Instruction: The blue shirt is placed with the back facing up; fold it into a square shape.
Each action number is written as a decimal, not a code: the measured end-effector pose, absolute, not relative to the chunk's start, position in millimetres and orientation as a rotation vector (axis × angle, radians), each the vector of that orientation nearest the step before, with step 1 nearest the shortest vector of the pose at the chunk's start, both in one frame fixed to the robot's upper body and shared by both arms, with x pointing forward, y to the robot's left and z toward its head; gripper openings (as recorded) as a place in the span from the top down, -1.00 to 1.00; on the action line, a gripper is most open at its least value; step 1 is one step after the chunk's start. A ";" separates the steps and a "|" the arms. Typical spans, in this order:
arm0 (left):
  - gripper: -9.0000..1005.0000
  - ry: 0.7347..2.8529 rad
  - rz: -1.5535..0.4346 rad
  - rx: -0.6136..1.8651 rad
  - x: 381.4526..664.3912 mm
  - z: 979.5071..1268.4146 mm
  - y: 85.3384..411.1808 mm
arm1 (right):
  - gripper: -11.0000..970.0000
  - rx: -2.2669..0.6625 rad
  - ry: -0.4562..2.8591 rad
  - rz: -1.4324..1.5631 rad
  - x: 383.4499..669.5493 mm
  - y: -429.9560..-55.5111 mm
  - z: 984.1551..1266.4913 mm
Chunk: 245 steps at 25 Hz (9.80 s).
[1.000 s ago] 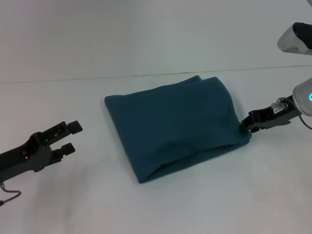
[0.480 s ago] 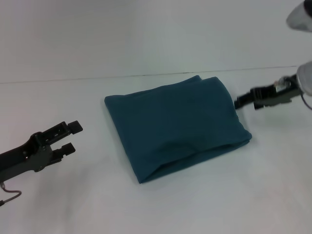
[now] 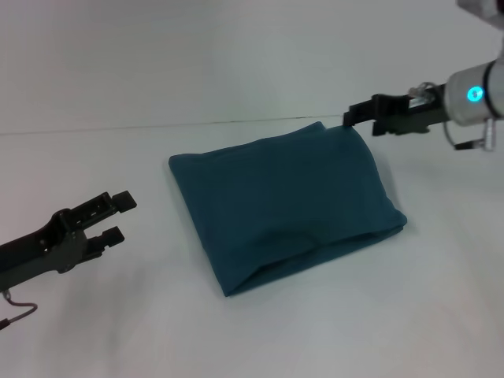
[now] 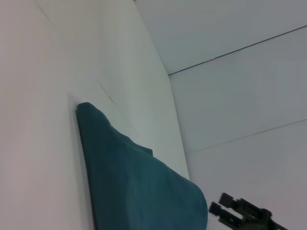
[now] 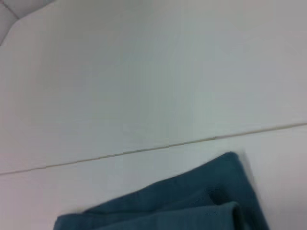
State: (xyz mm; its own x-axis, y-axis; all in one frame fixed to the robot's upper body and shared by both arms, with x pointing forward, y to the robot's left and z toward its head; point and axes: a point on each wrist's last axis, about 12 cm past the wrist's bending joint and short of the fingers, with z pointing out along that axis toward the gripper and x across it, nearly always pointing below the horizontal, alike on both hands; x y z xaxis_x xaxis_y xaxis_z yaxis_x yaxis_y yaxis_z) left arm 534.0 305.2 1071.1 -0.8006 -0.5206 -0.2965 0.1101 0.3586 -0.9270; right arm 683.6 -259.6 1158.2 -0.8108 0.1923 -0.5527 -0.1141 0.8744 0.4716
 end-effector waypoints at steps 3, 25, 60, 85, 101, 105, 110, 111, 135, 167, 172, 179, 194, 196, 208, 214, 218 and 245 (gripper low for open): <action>-0.88 2.065 -1.469 -0.356 534.4 1070.9 304.8 | -0.37 0.132 2.441 0.677 685.7 -252.8 1143.9; -0.87 2.067 -1.442 -0.359 535.8 1069.3 305.2 | -0.36 0.344 2.372 0.746 685.8 -250.8 1124.7; -0.87 2.440 -1.195 -0.099 591.0 1057.7 209.1 | -0.36 0.269 2.413 0.777 682.9 -246.8 1129.0; -0.36 2.445 -1.161 -0.024 601.7 1061.2 175.7 | -0.36 0.279 2.408 0.787 682.8 -246.6 1129.0; 0.73 2.435 -1.322 0.069 582.1 1076.5 200.5 | -0.36 0.257 2.422 0.810 677.3 -257.1 1133.4; 0.74 2.447 -1.345 0.053 574.0 1079.7 229.5 | -0.36 0.255 2.433 0.818 674.8 -260.2 1132.8; 0.75 2.514 -1.234 0.022 572.7 1078.2 262.5 | -0.36 0.235 2.447 0.835 672.7 -259.3 1134.1; 0.75 2.532 -1.201 0.023 573.6 1077.9 267.3 | -0.36 0.230 2.449 0.838 672.5 -259.0 1134.8; 0.17 2.474 -1.085 -0.140 569.8 1098.8 311.6 | -0.36 0.204 2.455 0.854 672.1 -255.8 1138.3; -0.50 2.269 -1.488 -0.058 549.3 1080.6 262.2 | -0.35 0.078 2.461 0.872 669.8 -250.7 1142.7; -0.51 2.214 -1.472 0.110 541.5 1096.6 287.1 | -0.35 -0.171 2.425 0.950 658.6 -251.8 1155.0; -0.51 2.202 -1.392 0.276 533.2 1106.0 302.2 | -0.35 -0.337 2.407 1.024 641.5 -265.7 1166.9; -0.51 2.156 -1.325 0.560 523.1 1111.8 303.4 | -0.35 -0.908 2.253 1.075 611.7 -254.3 1161.9; -0.51 2.117 -1.295 0.636 519.0 1111.6 304.5 | -0.35 -1.019 2.189 1.063 602.5 -252.3 1154.4; -0.50 2.016 -1.217 0.846 514.9 1098.7 285.0 | -0.34 -1.256 2.096 1.136 563.9 -217.7 1110.2; -0.50 2.045 -1.182 0.902 519.5 1094.1 276.2 | -0.33 -1.220 2.008 1.161 563.6 -214.3 1106.4; -0.51 2.056 -1.197 0.891 522.7 1093.7 273.4 | -0.26 -1.251 1.954 1.184 557.9 -213.4 1104.1; -0.69 2.122 -1.163 0.861 537.2 1100.3 268.4 | -0.92 -1.220 1.866 1.207 546.4 -235.8 1109.1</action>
State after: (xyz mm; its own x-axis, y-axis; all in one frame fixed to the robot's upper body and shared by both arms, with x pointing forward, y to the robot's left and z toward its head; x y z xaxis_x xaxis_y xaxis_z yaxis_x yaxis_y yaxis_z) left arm 537.2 268.4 1100.3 -0.6334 0.2641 -0.7273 0.7552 0.4157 -0.5068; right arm 546.4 -235.8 1109.1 -0.4002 -0.3741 -0.8366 -0.9164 0.1651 0.3645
